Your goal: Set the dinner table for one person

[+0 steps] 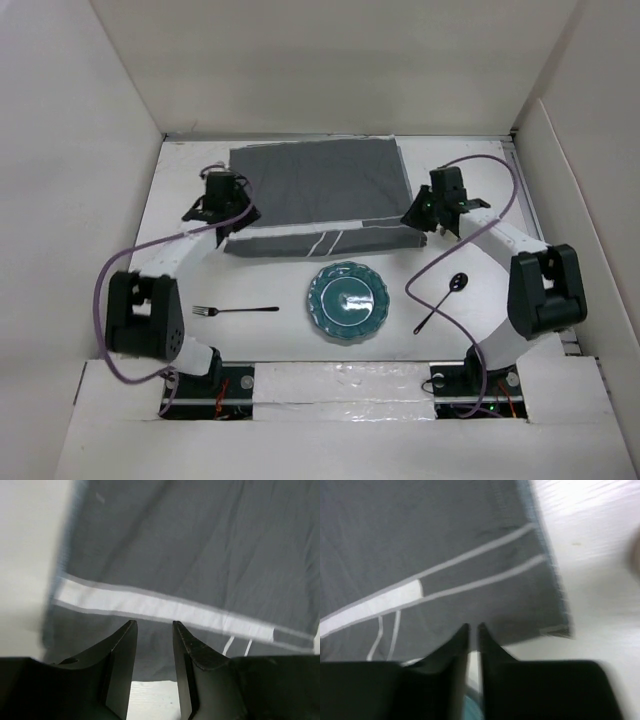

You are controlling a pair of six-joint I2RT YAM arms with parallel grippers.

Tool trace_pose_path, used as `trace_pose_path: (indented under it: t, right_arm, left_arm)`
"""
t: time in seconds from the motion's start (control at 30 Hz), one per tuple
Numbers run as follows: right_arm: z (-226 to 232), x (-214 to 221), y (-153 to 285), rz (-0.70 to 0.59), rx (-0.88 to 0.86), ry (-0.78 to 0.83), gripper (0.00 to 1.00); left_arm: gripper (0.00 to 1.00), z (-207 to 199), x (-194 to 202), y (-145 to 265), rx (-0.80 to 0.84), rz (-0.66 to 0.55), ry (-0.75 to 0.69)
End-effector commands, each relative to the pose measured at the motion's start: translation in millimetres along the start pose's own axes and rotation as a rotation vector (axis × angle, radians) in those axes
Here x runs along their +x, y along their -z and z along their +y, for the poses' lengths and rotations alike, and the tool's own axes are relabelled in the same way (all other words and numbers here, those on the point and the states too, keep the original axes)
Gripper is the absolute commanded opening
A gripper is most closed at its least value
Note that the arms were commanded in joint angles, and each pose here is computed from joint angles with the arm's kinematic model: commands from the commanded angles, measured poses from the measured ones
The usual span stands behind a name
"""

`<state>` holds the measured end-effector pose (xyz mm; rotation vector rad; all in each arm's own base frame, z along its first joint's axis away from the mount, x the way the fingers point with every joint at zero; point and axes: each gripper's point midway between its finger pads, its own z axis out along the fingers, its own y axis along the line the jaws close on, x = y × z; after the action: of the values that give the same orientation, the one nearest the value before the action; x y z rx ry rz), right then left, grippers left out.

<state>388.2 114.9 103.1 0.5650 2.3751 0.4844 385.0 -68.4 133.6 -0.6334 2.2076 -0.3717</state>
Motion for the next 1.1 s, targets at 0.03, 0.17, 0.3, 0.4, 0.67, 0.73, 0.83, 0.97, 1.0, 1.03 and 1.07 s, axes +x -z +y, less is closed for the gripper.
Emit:
trace_pose_path:
  t: [0.03, 0.17, 0.3, 0.4, 0.67, 0.73, 0.83, 0.97, 1.0, 1.03, 1.07]
  right_arm:
    - [9.5, -3.9, -23.5, 0.007, 0.043, 0.041, 0.32]
    - [-1.0, 19.9, -40.1, 0.097, 0.071, 0.062, 0.32]
    - [-14.9, 49.3, -33.2, 0.152, 0.090, 0.074, 0.10]
    - [-27.4, 67.2, -23.8, 0.194, 0.104, 0.075, 0.06]
    - [-29.6, 93.5, -5.2, 0.248, 0.076, 0.058, 0.04]
    - [-27.8, 91.9, -5.0, 0.254, 0.078, 0.060, 0.03]
    - [1.1, 77.9, 13.7, 0.221, -0.042, 0.124, 0.07]
    - [23.3, 90.6, 43.2, 0.283, -0.174, 0.203, 0.40]
    - [21.6, 104.5, 47.1, 0.317, -0.193, 0.208, 0.45]
    - [21.0, 113.6, 49.7, 0.345, -0.217, 0.198, 0.49]
    - [23.4, 128.5, 54.6, 0.394, -0.258, 0.192, 0.56]
  left_arm:
    - [0.30, -10.3, 54.9, -25.0, 0.010, 0.195, -0.058]
    - [0.26, 6.4, 87.4, -38.9, -0.015, 0.290, -0.054]
    - [0.21, 20.3, 105.1, -32.8, -0.035, 0.341, -0.075]
    - [0.17, 32.1, 122.4, -21.6, -0.043, 0.385, -0.076]
    - [0.16, 49.0, 140.8, -4.8, -0.066, 0.407, -0.053]
    - [0.15, 53.9, 137.0, -6.9, -0.091, 0.413, -0.057]
    - [0.15, 43.5, 108.9, -8.3, -0.092, 0.355, -0.078]
    - [0.15, 4.3, 44.5, 1.5, -0.046, 0.163, -0.142]
    - [0.16, 0.6, 39.1, 2.3, -0.042, 0.157, -0.151]
    - [0.17, -4.5, 33.0, 2.5, -0.034, 0.150, -0.161]
    - [0.20, -5.8, 21.6, -2.3, -0.060, 0.122, -0.169]
